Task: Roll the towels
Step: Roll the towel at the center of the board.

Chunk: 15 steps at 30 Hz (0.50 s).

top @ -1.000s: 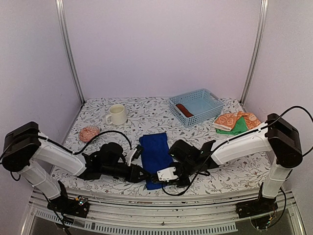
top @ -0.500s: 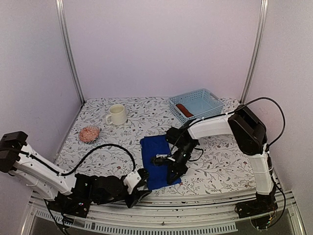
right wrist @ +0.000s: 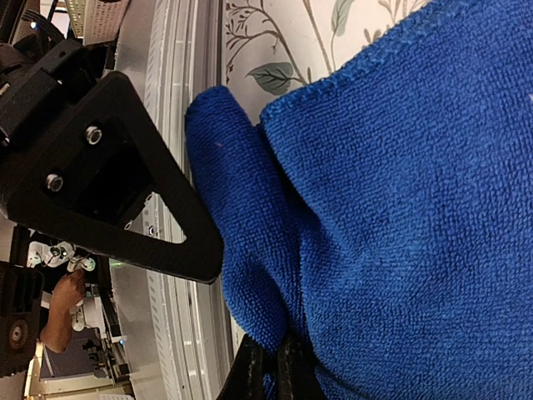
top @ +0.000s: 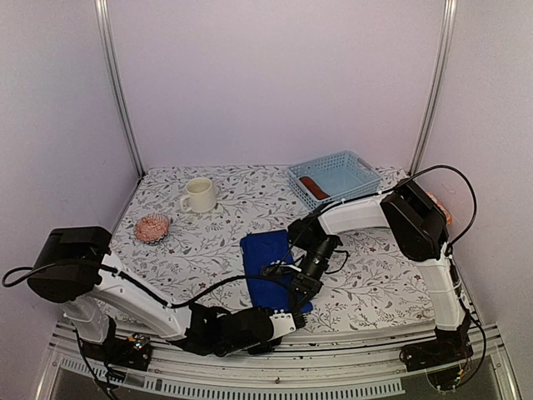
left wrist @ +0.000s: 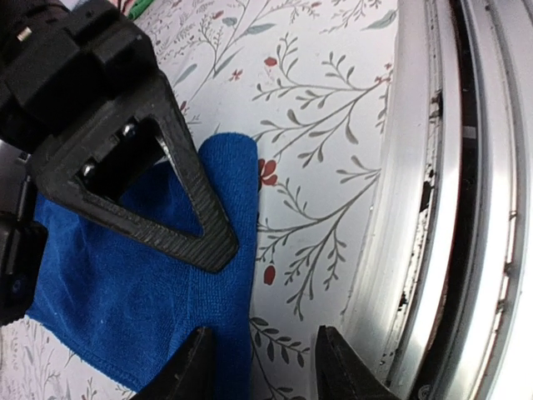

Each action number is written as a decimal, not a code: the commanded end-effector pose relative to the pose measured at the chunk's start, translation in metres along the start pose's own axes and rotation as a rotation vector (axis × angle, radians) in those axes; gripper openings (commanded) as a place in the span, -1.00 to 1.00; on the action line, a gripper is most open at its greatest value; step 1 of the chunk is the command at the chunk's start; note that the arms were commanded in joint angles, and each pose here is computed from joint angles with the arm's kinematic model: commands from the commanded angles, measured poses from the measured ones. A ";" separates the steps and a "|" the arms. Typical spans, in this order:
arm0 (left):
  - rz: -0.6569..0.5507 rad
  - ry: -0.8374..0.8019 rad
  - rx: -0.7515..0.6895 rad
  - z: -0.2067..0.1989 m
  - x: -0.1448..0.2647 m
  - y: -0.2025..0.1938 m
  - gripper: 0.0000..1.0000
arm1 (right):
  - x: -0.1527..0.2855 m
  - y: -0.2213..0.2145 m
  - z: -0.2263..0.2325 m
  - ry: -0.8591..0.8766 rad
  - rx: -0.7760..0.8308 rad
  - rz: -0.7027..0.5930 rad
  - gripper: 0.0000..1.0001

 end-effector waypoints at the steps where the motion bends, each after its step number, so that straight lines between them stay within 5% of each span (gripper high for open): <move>1: 0.037 0.033 -0.044 0.008 -0.010 -0.001 -0.15 | -0.007 -0.009 -0.010 -0.024 -0.046 0.053 -0.94; 6: 0.024 0.082 -0.054 0.012 -0.009 0.000 -0.21 | -0.007 -0.010 -0.011 -0.025 -0.047 0.050 -0.94; 11: -0.111 0.036 -0.055 0.015 0.013 0.013 -0.26 | -0.007 -0.010 -0.011 -0.025 -0.049 0.051 -0.94; 15: -0.067 0.016 -0.055 0.020 0.003 0.009 -0.21 | -0.007 -0.010 -0.011 -0.025 -0.048 0.049 -0.94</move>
Point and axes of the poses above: each gripper's point midway between its finger pads, its own x axis back along the fingers, its own z axis along the line the jaws close on, y = z × x, the point moved 9 cm from there along x, back along the fingers, and after that the axes turned 2 degrees about x, right-handed, at the moved point
